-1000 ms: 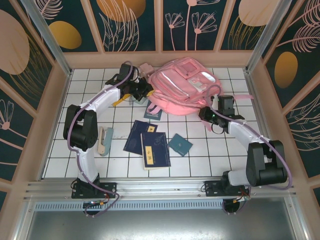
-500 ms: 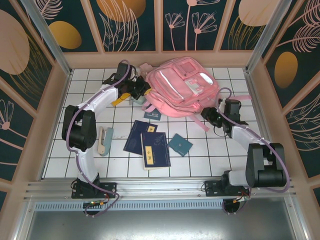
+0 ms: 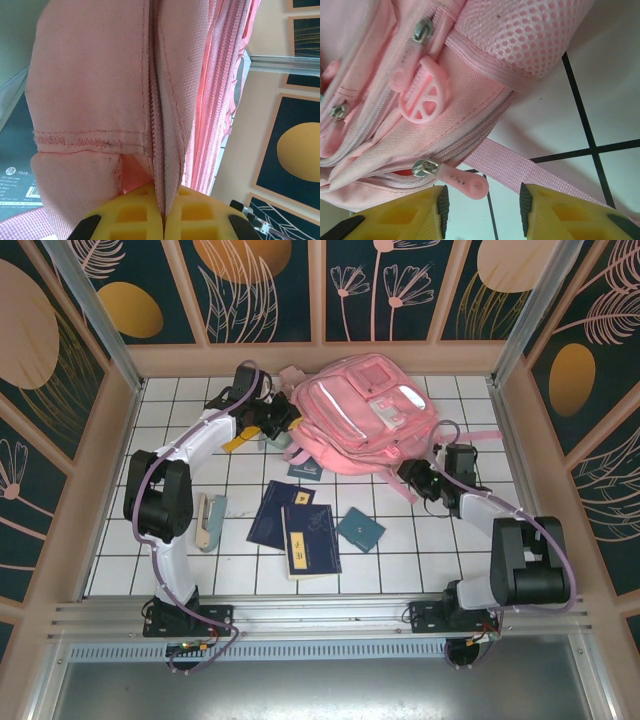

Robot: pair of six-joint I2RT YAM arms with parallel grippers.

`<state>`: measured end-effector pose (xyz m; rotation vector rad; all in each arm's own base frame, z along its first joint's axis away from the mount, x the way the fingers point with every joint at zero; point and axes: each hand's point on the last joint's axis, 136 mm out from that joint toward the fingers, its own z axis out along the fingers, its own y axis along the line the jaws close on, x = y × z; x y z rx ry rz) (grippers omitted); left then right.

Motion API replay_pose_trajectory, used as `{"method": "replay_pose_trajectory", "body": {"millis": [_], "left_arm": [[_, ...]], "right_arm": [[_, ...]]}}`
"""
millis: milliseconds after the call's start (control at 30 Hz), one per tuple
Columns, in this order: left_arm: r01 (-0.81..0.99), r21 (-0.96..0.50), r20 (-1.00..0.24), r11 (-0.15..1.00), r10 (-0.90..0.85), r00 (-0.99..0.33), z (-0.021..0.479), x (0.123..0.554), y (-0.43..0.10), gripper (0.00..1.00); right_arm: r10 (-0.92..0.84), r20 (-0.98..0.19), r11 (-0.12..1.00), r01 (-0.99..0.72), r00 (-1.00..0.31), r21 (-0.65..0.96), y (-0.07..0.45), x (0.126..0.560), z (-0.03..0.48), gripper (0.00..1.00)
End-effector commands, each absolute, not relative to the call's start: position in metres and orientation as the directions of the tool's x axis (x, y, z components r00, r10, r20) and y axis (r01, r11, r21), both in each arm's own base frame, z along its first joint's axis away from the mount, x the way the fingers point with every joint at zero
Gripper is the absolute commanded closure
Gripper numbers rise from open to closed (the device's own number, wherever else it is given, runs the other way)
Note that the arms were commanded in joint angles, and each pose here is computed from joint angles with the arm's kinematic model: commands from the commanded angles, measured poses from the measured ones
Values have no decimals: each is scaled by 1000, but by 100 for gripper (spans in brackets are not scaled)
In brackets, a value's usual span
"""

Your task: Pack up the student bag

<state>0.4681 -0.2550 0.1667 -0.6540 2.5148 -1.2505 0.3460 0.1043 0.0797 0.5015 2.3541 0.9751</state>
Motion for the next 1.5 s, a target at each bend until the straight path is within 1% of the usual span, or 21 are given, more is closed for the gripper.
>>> {"method": "replay_pose_trajectory", "body": {"millis": [0, 167, 200, 233, 400, 467, 533, 700, 1000, 1167, 1233, 1333, 1467], "left_arm": [[-171, -855, -124, 490, -513, -849, 211, 479, -255, 100], [-167, -858, -124, 487, -510, -851, 213, 479, -256, 100], [-167, -857, -123, 487, -509, -852, 212, 479, -256, 100], [-169, -856, -122, 488, -509, -852, 211, 479, -256, 100], [-173, -858, -115, 483, -509, -853, 210, 480, -257, 100], [-175, -861, -108, 477, -509, -854, 210, 479, -258, 100], [-176, -863, -107, 475, -510, -853, 210, 480, -258, 100], [-174, -866, -104, 470, -509, -854, 211, 479, -259, 100], [-174, -867, -104, 468, -509, -854, 210, 478, -258, 100], [-175, -865, -104, 469, -511, -853, 209, 478, -258, 100], [-177, -866, -101, 468, -511, -854, 208, 478, -258, 100], [-178, -865, -102, 469, -511, -853, 207, 478, -258, 100], [-178, -866, -101, 468, -512, -853, 207, 478, -258, 100]], "right_arm": [[526, -330, 652, 123, -784, 748, 111, 359, 81, 55], [564, -263, 556, 124, -783, 822, 122, 366, 82, 54], [574, -247, 529, 123, -781, 840, 124, 365, 84, 53], [585, -231, 502, 122, -778, 856, 126, 365, 86, 49], [656, -165, 350, 102, -737, 931, 130, 356, 100, 48], [683, -124, 288, 109, -719, 951, 131, 351, 103, 45], [692, -94, 257, 123, -716, 958, 132, 348, 101, 43], [705, -67, 236, 144, -706, 961, 132, 345, 95, 41], [714, -61, 189, 109, -698, 976, 133, 352, 106, 56], [719, -74, 199, 103, -691, 975, 131, 350, 110, 71], [718, -78, 205, 104, -691, 973, 131, 349, 109, 75], [720, -84, 212, 103, -689, 972, 130, 348, 110, 78], [718, -87, 225, 112, -691, 968, 130, 349, 106, 76]]}}
